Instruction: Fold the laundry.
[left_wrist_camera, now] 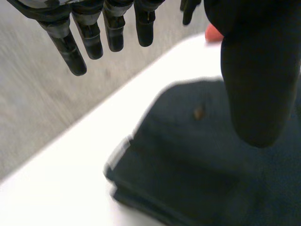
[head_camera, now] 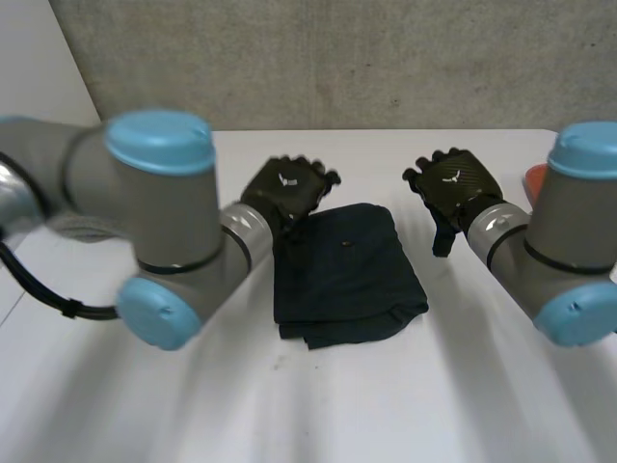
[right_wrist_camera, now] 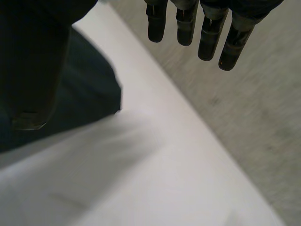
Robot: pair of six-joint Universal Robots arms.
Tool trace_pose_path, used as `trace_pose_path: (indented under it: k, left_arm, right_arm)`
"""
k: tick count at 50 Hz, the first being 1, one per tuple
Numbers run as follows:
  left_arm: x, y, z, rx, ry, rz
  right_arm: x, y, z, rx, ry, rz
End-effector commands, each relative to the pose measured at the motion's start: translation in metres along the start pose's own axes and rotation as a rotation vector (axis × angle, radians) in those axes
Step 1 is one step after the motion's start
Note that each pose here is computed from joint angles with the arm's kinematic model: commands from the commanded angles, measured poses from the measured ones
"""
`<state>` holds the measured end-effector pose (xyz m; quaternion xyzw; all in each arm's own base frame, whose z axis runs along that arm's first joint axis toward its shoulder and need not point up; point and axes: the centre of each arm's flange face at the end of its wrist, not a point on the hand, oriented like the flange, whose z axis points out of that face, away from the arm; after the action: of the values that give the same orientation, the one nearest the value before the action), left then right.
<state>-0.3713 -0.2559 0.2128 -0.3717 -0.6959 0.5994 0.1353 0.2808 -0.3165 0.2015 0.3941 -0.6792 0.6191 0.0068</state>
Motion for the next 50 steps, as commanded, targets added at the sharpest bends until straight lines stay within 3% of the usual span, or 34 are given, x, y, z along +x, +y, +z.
trace_pose_path:
  k: [1,7,12,29,50]
  left_arm:
    - [-0.009,-0.047,-0.044,0.116,0.069,-0.002]
    - [-0.002,-0.060,-0.074,0.116,0.176,-0.026]
    - [-0.003,-0.064,-0.083,0.116,0.196,-0.070]
    - [-0.007,-0.063,-0.084,0.109,0.188,-0.116]
    - [-0.009,-0.062,-0.083,0.107,0.182,-0.122]
  right_arm:
    - [-0.030,-0.015,-0.044,0.120,-0.022,0.012]
    - [-0.057,0.005,-0.059,0.067,-0.109,0.119]
    - [-0.079,0.025,-0.054,0.051,-0.190,0.180]
    - [-0.105,0.051,-0.022,0.068,-0.215,0.152]
    - [-0.102,0.043,0.027,0.190,-0.170,0.110]
